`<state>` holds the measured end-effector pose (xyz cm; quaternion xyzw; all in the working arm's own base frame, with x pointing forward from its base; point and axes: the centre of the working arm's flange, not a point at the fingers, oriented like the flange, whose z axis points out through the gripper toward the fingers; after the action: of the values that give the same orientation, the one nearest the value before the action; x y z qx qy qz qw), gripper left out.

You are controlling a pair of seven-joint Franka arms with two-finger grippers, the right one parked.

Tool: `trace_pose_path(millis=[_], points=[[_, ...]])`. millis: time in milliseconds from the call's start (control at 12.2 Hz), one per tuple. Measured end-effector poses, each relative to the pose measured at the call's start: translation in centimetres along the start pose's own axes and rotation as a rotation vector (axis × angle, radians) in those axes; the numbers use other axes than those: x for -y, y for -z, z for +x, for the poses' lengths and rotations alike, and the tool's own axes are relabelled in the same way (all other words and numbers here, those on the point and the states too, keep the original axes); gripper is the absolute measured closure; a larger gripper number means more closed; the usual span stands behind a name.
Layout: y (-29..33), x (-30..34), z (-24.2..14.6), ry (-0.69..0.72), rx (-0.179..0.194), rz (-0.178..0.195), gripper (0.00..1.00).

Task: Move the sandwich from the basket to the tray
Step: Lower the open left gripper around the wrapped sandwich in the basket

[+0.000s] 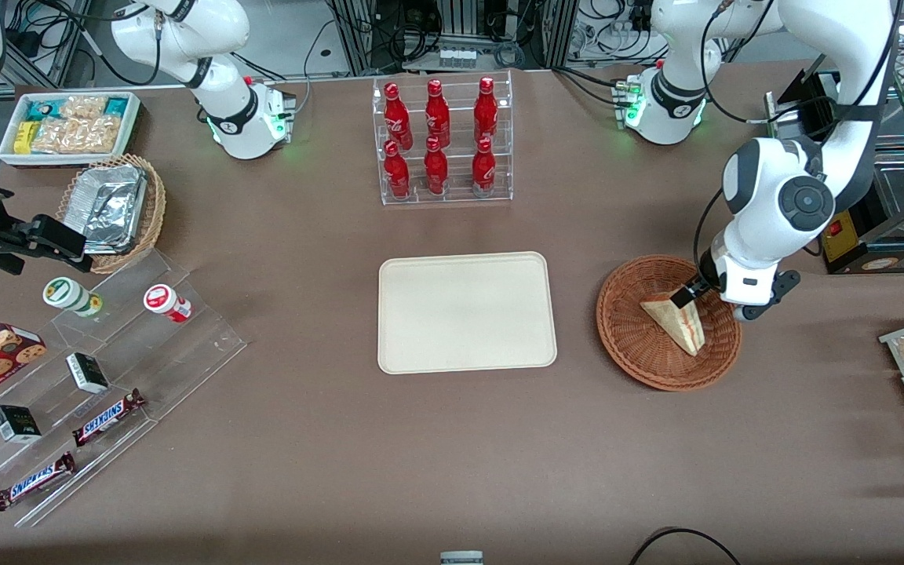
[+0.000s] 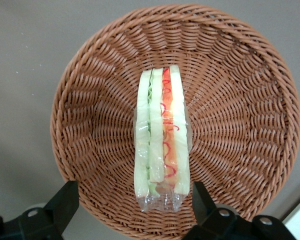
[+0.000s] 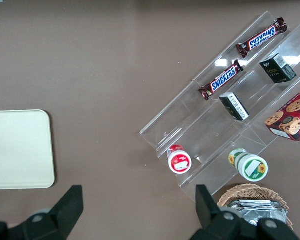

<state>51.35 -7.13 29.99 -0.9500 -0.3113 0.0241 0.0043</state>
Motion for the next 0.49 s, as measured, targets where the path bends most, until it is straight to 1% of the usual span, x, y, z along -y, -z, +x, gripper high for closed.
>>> trace_pose_path(millis=[163, 408, 490], points=[[-0.7, -0.1, -0.1, 0.008, 0.011, 0.001, 0.00], [-1.4, -0.5, 0.1, 0.062, 0.044, -0.018, 0.00], [-1.7, -0.8, 0.2, 0.082, 0.052, -0.020, 0.00]])
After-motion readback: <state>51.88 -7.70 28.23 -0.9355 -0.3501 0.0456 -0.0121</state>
